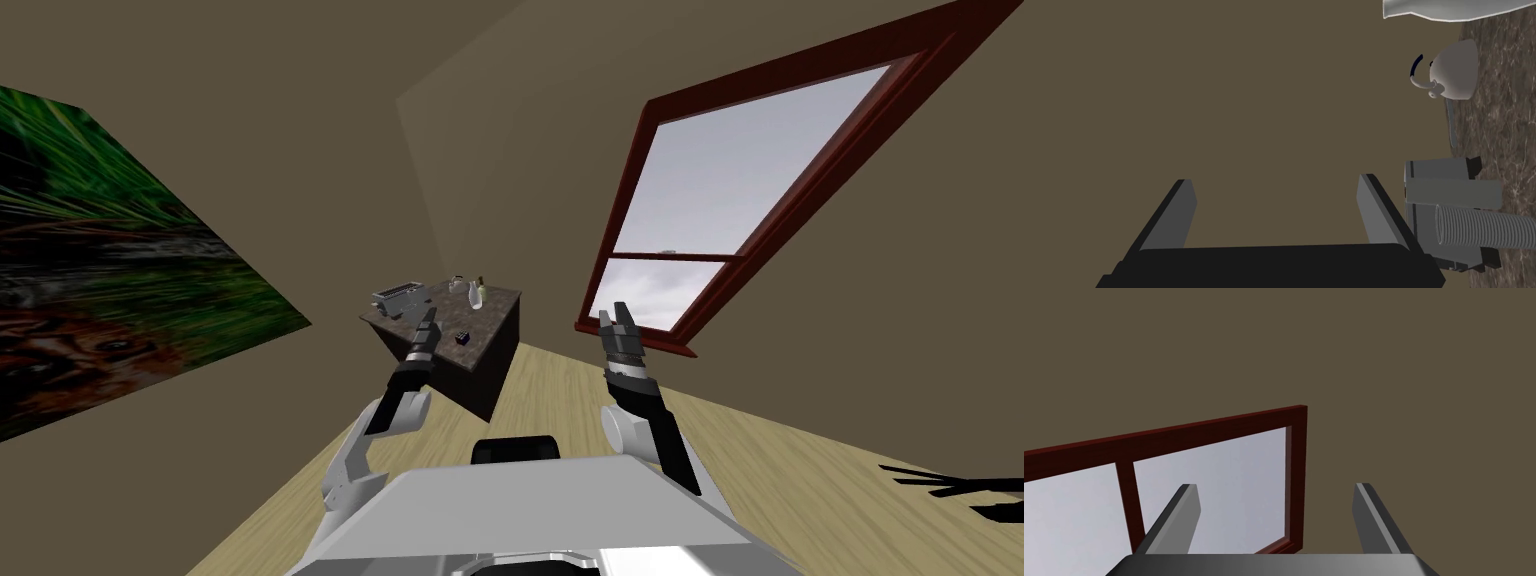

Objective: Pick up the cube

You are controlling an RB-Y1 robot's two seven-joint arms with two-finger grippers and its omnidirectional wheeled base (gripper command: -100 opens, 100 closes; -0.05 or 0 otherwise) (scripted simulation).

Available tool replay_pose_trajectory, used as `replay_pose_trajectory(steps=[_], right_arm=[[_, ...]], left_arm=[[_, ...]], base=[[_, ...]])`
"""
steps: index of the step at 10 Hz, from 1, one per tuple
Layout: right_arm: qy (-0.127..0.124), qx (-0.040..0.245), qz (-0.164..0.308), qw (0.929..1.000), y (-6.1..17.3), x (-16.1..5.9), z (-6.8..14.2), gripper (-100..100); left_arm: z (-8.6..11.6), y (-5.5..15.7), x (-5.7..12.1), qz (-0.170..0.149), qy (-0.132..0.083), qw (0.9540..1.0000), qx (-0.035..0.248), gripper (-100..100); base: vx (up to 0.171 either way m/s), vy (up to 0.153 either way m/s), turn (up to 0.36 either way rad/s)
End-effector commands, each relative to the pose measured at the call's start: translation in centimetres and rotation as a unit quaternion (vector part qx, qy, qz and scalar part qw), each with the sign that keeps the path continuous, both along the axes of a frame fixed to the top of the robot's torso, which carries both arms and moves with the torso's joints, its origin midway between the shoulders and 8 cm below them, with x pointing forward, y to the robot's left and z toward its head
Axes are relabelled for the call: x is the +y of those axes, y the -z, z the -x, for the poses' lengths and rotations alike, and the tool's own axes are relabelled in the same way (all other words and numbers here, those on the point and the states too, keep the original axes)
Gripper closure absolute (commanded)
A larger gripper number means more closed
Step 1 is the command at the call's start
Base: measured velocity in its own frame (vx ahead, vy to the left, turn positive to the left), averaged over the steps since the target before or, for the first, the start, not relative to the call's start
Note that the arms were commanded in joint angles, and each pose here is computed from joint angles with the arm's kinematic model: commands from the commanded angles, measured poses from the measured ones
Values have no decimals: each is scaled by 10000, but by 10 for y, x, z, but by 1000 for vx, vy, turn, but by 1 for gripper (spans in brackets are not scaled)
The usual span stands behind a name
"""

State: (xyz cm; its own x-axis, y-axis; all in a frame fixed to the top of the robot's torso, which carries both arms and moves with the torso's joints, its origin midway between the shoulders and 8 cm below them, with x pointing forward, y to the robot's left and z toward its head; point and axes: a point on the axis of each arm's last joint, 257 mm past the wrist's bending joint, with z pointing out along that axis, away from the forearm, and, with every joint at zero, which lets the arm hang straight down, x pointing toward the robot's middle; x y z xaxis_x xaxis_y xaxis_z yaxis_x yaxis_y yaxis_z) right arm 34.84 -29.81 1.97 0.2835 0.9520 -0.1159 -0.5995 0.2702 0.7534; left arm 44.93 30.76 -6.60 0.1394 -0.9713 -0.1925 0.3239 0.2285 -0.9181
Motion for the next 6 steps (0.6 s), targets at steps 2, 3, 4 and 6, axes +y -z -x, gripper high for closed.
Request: replay_pose_trajectory(steps=[2, 3, 4, 6], right_arm=[[0, 0, 0, 10000, 0, 0, 0, 0], [0, 0, 0, 10000, 0, 0, 0, 0], [0, 0, 0, 10000, 0, 0, 0, 0], [0, 0, 0, 10000, 0, 0, 0, 0]], left_arm=[[-22, 25, 14, -165, -148, 9988, 443, -100], [-24, 33, 16, -152, -165, 9983, 536, -100], [-37, 41, 24, -255, -261, 9966, 733, -100], [-51, 58, 36, -336, -385, 9934, 1025, -100]], base=[[-16, 46, 12], [-10, 39, 4], [-4, 39, 8], [-2, 37, 2]])
